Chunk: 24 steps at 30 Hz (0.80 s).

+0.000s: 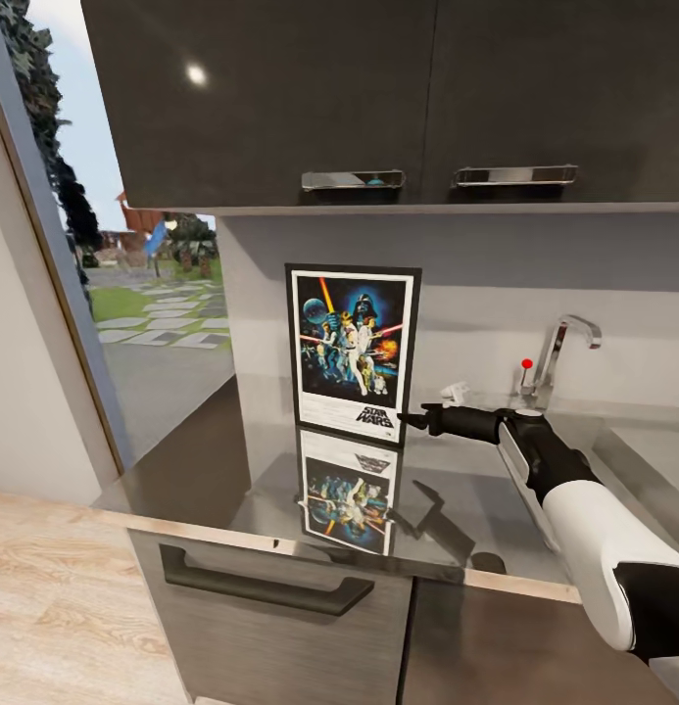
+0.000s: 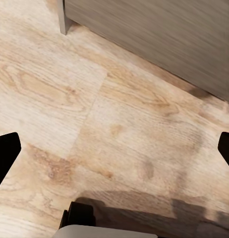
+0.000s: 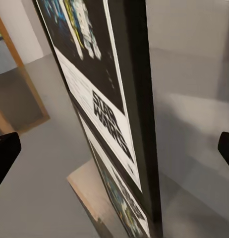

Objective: Pick up the poster from the kitchen countertop and hang it on one of the wall nails in the kitchen.

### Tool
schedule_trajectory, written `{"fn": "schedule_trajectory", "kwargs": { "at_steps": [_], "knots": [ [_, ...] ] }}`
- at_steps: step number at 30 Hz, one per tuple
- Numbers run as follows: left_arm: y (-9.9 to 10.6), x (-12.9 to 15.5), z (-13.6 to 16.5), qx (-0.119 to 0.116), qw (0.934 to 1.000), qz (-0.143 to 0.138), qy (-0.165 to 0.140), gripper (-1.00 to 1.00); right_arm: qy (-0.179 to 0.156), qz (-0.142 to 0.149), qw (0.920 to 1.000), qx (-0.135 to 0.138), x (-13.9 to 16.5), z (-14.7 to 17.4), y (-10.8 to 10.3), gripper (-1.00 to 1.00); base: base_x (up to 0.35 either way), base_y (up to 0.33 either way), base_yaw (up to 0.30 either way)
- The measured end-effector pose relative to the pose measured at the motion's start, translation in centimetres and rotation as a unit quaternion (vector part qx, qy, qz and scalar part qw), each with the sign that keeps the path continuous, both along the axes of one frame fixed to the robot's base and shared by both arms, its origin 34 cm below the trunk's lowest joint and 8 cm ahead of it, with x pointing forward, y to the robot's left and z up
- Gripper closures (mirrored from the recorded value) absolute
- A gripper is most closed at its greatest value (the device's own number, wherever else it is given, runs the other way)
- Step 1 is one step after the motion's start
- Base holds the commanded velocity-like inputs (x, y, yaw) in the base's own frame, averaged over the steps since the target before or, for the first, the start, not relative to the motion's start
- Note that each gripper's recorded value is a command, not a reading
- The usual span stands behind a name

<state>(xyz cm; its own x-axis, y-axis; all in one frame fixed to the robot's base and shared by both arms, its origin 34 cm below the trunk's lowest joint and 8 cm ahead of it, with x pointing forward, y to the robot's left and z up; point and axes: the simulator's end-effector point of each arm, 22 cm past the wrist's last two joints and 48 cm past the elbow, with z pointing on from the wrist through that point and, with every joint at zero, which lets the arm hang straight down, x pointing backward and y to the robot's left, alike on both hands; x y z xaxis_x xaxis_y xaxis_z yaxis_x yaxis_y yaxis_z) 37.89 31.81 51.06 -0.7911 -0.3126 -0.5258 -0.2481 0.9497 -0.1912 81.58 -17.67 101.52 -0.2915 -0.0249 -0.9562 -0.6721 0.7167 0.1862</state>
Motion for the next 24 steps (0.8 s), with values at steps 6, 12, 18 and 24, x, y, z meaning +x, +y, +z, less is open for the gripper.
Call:
{"fn": "schedule_trajectory", "kwargs": {
  "at_steps": [6,12,18,24],
  "knots": [
    [0.0,0.0,0.0,0.0,1.0,0.0,0.0,-1.0,0.0,0.026,0.9996,0.008,-0.9,0.3,0.6,-1.0,0.001,-0.002,0.0],
    [0.2,0.0,0.0,0.001,1.0,0.0,0.0,-1.0,0.001,0.034,0.9994,0.009,-1.2,0.4,0.2,-1.0,0.0,0.0,0.0],
    [0.6,0.0,0.1,0.004,1.0,0.0,0.0,-1.0,0.001,0.05,0.9987,0.012,-1.9,0.6,-0.8,-1.0,0.0,0.0,0.0],
    [0.7,0.0,0.1,0.005,1.0,0.0,0.0,-1.0,0.0,0.052,0.9986,0.013,-2.1,0.7,-1.4,-1.0,0.0,0.0,0.0]
  ]
}}
